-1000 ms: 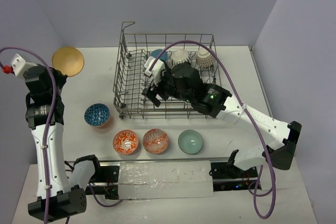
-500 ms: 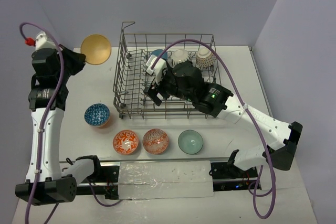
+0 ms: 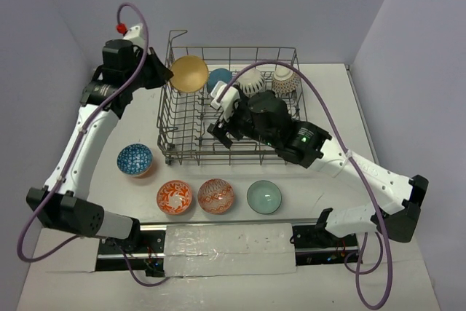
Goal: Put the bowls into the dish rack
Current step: Pass from the left arm to the right
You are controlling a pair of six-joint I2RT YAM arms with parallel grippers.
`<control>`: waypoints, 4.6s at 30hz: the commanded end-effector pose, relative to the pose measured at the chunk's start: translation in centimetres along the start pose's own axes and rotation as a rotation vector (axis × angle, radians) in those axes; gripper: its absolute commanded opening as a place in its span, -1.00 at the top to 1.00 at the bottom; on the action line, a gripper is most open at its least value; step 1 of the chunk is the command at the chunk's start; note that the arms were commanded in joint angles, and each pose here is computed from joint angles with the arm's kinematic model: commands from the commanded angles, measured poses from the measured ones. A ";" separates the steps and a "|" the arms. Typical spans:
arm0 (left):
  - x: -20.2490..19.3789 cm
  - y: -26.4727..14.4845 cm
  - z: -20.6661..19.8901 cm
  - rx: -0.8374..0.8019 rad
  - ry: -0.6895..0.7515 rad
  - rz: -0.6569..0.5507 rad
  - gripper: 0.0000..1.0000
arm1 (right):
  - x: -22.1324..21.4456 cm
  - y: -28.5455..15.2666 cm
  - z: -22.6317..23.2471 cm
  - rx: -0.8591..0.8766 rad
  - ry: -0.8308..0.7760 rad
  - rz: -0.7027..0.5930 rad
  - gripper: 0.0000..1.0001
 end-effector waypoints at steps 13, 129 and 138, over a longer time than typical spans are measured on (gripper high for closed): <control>-1.8 3.3 -3.3 -0.212 0.148 0.139 1.00 | 2.8 -3.5 -0.3 0.217 -0.101 -0.207 -0.61; -6.3 4.8 -1.3 -0.282 0.032 0.244 0.56 | -4.5 13.9 -3.1 0.183 0.024 0.234 1.00; -4.8 4.3 -0.2 -0.244 0.026 0.189 0.29 | -4.4 14.0 -3.1 0.186 0.041 0.242 1.00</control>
Point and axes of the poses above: each gripper's point midway between its finger pads, its own y axis out along the fingers, its own z axis along the line the jaws close on, x = y × z, the point moved 2 cm from there along -y, back along the fingers, and after that the axes turned 3 degrees about y, right-handed, at the moved point
